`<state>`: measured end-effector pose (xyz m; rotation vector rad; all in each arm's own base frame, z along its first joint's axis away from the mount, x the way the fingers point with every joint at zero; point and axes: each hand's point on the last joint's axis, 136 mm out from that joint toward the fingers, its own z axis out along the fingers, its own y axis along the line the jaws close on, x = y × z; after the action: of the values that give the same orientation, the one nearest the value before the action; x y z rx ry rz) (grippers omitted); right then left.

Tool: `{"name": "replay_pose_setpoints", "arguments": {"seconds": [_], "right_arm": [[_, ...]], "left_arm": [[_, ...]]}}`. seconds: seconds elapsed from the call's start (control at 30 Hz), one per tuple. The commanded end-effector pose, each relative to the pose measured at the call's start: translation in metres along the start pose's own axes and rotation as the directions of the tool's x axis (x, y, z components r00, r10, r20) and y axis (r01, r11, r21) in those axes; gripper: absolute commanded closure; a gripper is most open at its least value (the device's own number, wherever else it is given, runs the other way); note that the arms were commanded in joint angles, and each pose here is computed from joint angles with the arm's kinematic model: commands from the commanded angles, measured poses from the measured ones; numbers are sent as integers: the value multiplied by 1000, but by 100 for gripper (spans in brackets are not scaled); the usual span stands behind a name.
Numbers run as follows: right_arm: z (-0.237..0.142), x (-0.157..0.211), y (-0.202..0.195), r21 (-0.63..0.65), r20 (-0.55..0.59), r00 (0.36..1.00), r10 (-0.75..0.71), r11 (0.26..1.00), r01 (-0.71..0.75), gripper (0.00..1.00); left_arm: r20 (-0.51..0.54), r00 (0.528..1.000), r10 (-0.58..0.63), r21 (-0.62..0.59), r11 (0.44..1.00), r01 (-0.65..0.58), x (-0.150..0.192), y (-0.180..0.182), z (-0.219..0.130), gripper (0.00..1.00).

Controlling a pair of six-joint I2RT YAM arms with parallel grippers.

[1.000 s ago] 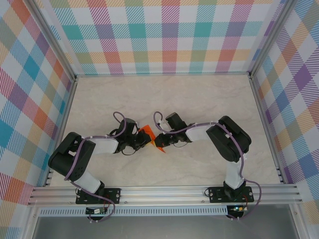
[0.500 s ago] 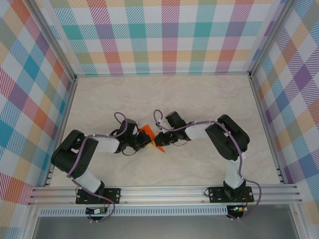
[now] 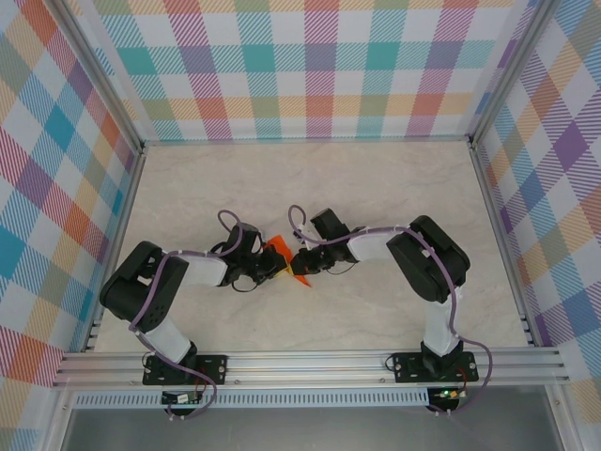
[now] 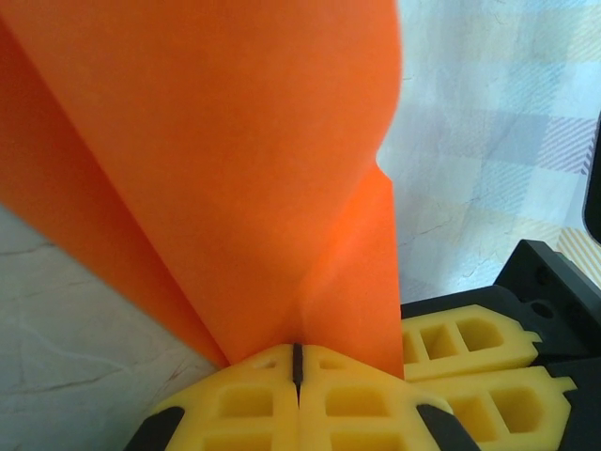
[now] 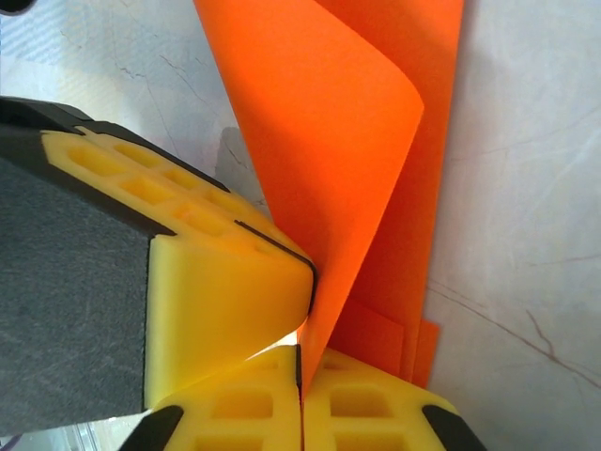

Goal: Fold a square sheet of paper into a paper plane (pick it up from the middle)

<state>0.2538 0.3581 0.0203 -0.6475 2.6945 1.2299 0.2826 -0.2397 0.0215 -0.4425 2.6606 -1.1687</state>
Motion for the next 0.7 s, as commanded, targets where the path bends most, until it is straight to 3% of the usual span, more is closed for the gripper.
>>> {"name": "replay_pose_setpoints", "arguments": {"seconds": [0.0, 0.27, 0.67], "right_arm": [[-7, -1, 7, -15, -24, 999, 26, 1000, -26, 89], [-19, 11, 16, -24, -72, 995, 64, 998, -66, 83], [-9, 29, -4, 31, -134, 984, 118, 993, -115, 93]], "left_arm": [[-7, 1000, -22, -105, 994, 21, 3, 28, 3, 100], [-10, 999, -31, -125, 992, 29, 5, 33, 3, 100], [-9, 999, -45, -146, 988, 43, 5, 37, 3, 100]]}}
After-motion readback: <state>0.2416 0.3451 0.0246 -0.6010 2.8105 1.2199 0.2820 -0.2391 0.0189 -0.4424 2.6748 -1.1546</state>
